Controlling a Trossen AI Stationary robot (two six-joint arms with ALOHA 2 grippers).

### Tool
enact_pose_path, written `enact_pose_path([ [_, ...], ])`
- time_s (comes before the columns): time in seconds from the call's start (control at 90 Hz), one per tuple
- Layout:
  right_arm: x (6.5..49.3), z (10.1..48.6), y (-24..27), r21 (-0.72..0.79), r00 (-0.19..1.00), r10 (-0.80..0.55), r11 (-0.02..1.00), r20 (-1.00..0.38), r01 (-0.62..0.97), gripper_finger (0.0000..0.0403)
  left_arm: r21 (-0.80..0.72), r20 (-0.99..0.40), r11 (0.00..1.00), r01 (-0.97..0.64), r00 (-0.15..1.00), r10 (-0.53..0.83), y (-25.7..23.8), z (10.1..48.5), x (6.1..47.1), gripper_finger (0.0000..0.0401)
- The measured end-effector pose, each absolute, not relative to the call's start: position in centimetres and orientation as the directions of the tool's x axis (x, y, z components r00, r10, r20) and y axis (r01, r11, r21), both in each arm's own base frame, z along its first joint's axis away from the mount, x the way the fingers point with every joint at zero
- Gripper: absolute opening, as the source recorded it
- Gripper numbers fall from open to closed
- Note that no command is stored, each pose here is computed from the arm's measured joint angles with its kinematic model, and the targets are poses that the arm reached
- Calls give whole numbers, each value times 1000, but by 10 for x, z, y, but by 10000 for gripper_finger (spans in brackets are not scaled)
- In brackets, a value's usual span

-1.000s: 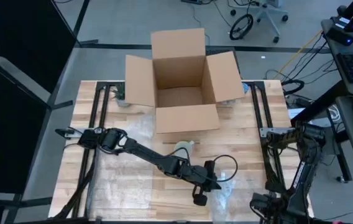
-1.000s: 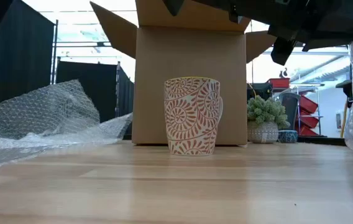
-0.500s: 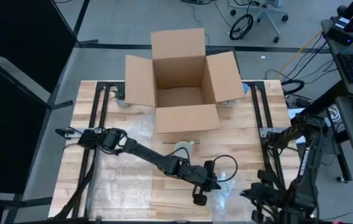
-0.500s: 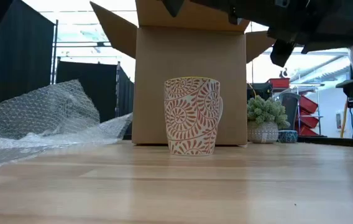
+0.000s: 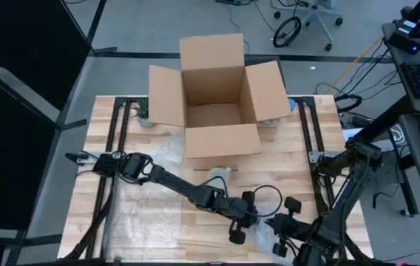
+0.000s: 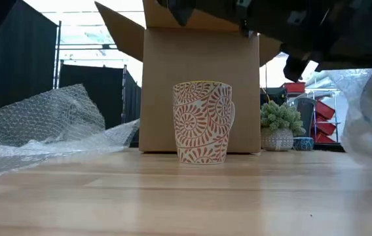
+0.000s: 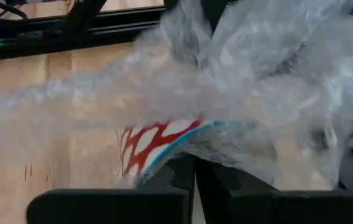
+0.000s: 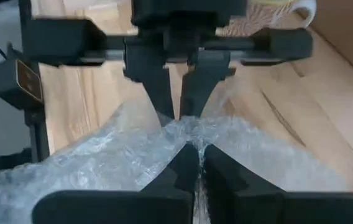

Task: Wrap mug
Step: Wrap the red mug with bubble wrap

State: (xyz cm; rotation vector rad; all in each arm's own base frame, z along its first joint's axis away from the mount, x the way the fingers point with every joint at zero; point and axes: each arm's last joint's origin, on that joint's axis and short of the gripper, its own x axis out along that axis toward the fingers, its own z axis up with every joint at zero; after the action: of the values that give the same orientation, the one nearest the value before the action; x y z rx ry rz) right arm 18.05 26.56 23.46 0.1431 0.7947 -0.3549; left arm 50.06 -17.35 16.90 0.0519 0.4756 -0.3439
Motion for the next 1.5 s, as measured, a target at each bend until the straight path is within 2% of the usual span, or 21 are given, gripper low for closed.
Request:
enact_pose_path([
  [0.311, 179, 222, 272, -27, 600, -250, 934, -760, 355, 0, -45, -418, 943, 330, 851, -318, -174, 176, 503, 0],
  [0.522, 174, 202, 285, -44, 599, -281, 924, -750, 379, 0, -51, -439, 944, 325, 842, -314, -175, 193, 507, 0],
  [0.656, 167, 187, 292, -47, 570, -292, 913, -768, 405, 0, -52, -397, 945, 323, 861, -316, -174, 201, 509, 0],
  [0.867, 157, 168, 302, -43, 561, -314, 896, -766, 442, 0, -52, -403, 945, 323, 859, -316, -174, 201, 509, 0],
  [1.144, 155, 186, 298, 1, 579, -283, 898, -764, 440, 0, -52, -435, 946, 320, 845, -310, -173, 199, 507, 0],
  [1.233, 153, 194, 294, 7, 581, -278, 898, -765, 439, 0, -35, -470, 958, 286, 841, -268, -170, 199, 505, 0],
  [1.5, 151, 201, 289, -4, 577, -286, 898, -765, 440, 0, -5, -486, 973, 231, 850, -204, -162, 232, 493, 0],
])
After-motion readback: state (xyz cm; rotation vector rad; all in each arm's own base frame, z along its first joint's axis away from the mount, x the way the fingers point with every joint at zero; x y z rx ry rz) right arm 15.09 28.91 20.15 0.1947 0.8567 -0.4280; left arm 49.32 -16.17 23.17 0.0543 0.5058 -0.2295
